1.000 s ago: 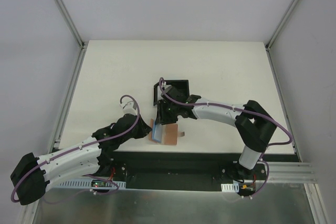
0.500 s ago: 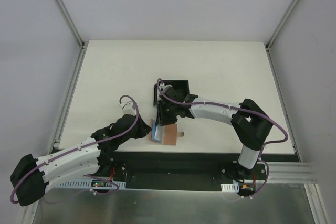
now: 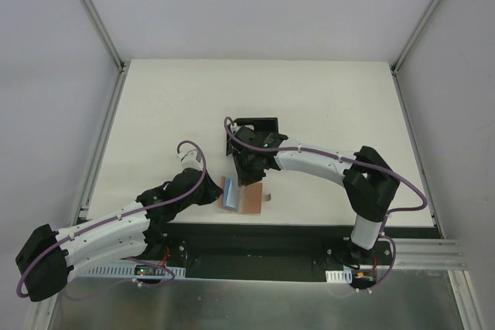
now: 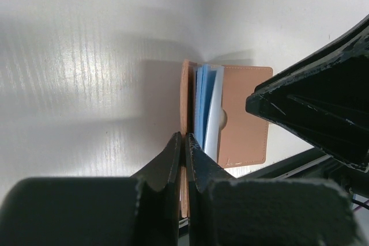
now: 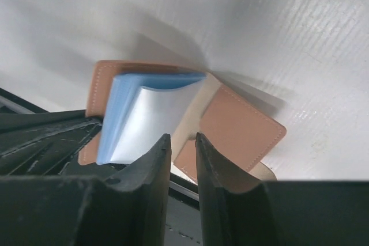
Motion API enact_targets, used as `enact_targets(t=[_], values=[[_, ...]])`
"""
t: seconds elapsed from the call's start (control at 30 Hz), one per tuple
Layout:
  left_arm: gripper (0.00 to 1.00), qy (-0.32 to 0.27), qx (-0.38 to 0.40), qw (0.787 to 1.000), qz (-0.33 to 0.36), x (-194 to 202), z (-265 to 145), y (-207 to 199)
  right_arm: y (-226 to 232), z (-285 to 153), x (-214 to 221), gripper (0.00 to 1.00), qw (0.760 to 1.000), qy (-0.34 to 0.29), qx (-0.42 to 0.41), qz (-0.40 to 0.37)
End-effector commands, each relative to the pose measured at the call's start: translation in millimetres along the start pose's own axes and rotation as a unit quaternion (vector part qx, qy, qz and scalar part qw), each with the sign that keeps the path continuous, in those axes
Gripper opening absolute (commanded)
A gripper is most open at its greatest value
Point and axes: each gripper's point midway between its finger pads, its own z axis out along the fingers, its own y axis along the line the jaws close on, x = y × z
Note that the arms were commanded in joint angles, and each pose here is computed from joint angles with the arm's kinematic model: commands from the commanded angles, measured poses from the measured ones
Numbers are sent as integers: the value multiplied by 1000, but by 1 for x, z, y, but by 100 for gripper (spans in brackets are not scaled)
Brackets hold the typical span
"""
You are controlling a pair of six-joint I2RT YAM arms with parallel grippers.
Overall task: Put the credit cards into the card holder
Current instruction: Open the card holder at the center of the board.
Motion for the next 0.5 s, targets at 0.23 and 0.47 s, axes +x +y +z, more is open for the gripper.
enact_targets(t=[0.23,0.47], values=[[0,-4,5,1000,1,-1,-3,1,19,-9,-11,29,998,-30,-49,10],[0,-6,9,1000,1,-2,-4,-1,43,-4,-22,36,994,-41,-102,31]])
